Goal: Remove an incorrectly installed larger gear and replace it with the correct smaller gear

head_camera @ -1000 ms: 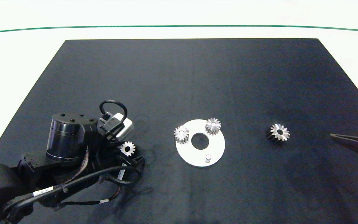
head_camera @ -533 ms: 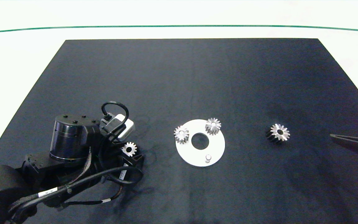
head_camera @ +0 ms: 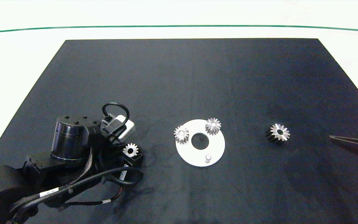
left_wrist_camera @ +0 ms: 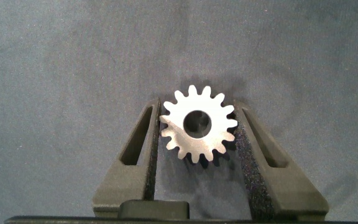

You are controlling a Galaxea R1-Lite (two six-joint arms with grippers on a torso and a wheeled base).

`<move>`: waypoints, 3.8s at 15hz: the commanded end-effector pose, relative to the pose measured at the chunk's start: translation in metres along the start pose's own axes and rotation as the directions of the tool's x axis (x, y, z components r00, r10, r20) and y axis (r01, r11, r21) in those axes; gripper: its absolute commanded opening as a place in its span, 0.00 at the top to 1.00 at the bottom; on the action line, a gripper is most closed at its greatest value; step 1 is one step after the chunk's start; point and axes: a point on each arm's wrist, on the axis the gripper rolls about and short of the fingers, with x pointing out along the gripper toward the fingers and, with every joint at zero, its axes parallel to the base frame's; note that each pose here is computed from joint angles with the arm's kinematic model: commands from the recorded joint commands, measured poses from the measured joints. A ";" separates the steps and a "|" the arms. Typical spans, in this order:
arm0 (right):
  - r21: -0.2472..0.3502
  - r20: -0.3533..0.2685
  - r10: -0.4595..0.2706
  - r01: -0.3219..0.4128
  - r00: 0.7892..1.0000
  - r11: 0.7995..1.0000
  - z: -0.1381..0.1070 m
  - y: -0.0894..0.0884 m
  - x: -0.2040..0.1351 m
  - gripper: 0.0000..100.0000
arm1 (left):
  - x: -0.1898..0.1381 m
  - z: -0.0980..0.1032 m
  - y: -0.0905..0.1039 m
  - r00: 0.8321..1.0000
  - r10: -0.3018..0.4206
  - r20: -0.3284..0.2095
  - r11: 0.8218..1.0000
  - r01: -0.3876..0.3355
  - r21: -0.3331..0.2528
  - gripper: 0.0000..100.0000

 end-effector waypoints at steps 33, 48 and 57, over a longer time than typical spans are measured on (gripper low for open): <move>0.032 0.013 0.023 -0.023 1.000 0.999 0.000 0.001 -0.003 0.00 | -0.044 0.044 -0.045 0.991 -0.112 0.070 0.987 0.103 0.126 0.81; 0.094 0.139 -0.113 0.100 0.984 0.990 -0.005 -0.002 -0.057 0.00 | -0.021 0.085 -0.112 0.973 -0.230 0.025 0.957 0.221 0.190 0.81; 0.103 0.194 0.080 -0.102 0.978 0.989 -0.003 0.012 -0.062 0.00 | 0.008 0.089 -0.142 0.970 -0.242 -0.007 0.947 0.237 0.218 0.81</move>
